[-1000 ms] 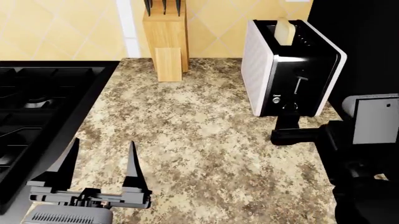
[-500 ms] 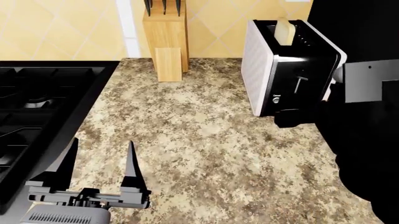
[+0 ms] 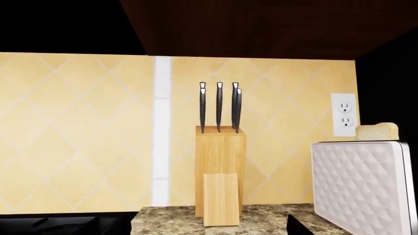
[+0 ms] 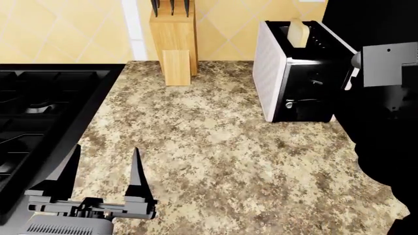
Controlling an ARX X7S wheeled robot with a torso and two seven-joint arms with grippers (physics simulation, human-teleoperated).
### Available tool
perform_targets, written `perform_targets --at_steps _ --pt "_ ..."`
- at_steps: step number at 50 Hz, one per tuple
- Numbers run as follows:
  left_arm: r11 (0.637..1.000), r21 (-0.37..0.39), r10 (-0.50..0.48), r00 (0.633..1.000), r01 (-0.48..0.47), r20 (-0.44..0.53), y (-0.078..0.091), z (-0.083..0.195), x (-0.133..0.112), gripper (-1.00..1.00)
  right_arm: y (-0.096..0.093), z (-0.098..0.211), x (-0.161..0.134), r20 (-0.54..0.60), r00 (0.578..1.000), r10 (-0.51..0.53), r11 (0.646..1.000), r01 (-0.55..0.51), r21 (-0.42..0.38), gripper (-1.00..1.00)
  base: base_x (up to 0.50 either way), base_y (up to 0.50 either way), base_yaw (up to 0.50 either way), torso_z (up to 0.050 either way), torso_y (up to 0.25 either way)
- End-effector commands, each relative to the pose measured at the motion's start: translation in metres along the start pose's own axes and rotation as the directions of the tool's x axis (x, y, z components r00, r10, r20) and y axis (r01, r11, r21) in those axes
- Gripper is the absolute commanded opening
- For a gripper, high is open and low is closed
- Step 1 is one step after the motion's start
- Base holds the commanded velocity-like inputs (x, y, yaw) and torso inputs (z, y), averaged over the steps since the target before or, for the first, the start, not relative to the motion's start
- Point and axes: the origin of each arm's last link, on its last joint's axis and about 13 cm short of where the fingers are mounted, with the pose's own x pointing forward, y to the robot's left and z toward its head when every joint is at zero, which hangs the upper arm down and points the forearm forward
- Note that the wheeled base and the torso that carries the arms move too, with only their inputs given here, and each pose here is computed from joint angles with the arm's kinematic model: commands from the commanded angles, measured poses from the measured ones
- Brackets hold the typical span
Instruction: Push down the lever of the toaster to turn it on.
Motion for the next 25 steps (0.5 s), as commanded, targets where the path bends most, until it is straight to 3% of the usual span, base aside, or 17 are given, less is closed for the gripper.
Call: perform_targets --at_steps 1,25 --pt "1.000 -0.002 0.000 1.000 0.000 0.001 0.000 0.000 0.000 1.00 -0.001 0.002 0.008 -0.014 1.000 -0.002 1.000 0.003 0.012 1.00 0.00 0.00 0.00 0.000 0.000" --pt "1.000 -0.002 -0.001 1.000 0.001 0.002 0.000 0.001 0.000 1.00 -0.003 0.003 0.018 -0.009 1.000 0.021 0.998 -0.020 0.065 1.00 0.00 0.00 0.00 0.000 0.000"
